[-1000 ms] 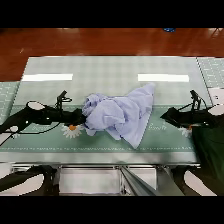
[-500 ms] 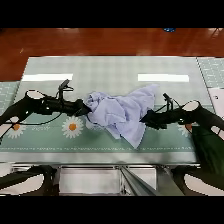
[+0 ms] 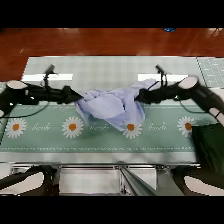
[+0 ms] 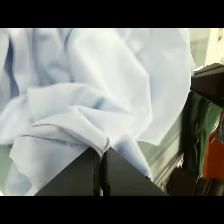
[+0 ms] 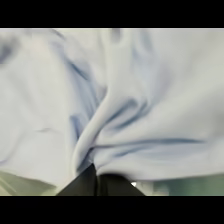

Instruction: Fold the shirts.

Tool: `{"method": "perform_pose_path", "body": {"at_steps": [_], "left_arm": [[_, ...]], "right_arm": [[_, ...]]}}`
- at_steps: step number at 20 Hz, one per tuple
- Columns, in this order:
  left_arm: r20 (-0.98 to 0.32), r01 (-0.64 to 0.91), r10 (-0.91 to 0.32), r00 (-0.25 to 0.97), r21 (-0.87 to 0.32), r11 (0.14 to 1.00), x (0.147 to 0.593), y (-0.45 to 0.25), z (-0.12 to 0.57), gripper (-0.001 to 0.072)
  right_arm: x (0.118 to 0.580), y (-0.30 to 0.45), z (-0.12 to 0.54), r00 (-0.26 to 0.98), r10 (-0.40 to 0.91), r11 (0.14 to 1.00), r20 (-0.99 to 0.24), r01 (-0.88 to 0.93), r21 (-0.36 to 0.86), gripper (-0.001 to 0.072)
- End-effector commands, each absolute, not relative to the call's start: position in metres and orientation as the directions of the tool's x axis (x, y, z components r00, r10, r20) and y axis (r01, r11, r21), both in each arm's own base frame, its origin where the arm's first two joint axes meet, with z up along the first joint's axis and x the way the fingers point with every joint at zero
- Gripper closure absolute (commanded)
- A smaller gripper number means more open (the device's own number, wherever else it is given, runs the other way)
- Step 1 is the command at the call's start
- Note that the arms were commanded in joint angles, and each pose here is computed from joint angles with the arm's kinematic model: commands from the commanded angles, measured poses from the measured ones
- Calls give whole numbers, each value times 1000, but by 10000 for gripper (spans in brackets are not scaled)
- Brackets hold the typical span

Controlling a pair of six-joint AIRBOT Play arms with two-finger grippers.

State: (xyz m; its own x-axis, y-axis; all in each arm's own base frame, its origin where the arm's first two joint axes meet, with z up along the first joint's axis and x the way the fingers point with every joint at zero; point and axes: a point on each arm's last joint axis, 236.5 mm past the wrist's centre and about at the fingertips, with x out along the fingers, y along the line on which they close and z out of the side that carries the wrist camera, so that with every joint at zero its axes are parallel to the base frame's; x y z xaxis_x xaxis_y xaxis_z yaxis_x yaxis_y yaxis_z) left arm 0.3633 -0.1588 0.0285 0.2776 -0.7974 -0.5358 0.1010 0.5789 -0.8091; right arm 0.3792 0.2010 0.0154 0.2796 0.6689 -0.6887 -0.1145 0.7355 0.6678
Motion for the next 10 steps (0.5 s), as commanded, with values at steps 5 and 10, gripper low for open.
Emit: {"method": "perform_pose_path", "body": {"at_steps": [5,10], "left_arm": [[-327,357,-641,694,-617,701,405,-60,270,692],[-112,457,-506,855,-297,839,334,-52,432,692]], "right_arm": [[409,140,330,728,580,807,-365,-454,378,691],[320,122,416,821,509,861,-259,-482,163,691]]}}
